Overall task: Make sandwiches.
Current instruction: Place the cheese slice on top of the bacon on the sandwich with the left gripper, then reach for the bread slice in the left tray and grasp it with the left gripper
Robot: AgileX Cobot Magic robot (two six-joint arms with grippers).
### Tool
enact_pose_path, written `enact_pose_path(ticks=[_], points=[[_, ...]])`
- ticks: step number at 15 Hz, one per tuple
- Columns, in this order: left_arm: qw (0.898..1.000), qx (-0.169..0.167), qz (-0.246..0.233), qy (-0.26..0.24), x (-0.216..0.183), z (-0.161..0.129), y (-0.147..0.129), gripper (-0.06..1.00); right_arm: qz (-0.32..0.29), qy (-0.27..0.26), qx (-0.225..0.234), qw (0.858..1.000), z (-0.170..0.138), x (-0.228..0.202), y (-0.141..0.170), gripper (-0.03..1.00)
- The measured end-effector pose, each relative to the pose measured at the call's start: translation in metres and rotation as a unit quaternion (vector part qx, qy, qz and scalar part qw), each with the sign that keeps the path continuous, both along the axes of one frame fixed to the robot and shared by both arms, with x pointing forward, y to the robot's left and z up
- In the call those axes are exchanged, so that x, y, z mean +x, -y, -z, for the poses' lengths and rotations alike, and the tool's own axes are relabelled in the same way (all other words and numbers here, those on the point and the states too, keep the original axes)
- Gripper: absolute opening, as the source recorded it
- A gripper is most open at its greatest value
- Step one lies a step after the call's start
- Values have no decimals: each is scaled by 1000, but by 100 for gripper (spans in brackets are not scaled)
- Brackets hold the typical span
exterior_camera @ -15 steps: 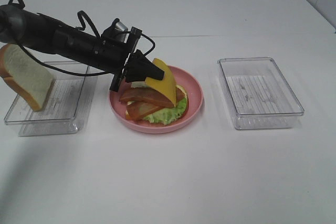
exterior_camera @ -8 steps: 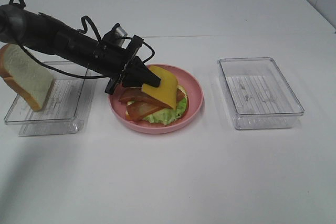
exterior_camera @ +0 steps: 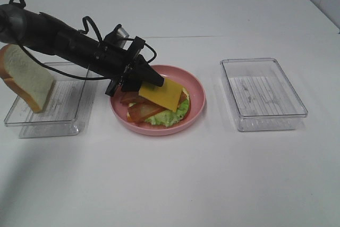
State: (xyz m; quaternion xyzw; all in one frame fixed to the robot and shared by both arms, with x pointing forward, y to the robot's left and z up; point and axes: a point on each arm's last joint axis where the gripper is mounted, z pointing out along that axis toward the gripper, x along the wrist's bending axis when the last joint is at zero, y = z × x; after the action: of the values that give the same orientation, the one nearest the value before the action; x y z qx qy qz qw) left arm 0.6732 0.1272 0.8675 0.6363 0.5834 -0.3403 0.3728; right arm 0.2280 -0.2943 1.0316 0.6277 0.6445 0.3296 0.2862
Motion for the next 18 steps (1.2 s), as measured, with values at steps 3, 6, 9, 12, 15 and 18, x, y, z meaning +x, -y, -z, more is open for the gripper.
enact_pose_path(ticks=[3,6,9,12,15,18], points=[[1000,-1,-12,-13,2,-2,-6,70,0,0,0,1000,0,0,0,98],[999,27,-1,-39,8,-12,-10,82,0,0,0,1000,0,0,0,98],[994,106,34,-9,23,-38,-16,82,0,0,0,1000,0,0,0,98],[979,200,8,51,45,-79,-26,82,0,0,0,1000,0,0,0,98],[970,226,-50,71,47,-130,-33,82,0,0,0,1000,0,0,0,98],[939,310,-105,104,34,-179,-54,82,0,0,0,1000,0,0,0,98]])
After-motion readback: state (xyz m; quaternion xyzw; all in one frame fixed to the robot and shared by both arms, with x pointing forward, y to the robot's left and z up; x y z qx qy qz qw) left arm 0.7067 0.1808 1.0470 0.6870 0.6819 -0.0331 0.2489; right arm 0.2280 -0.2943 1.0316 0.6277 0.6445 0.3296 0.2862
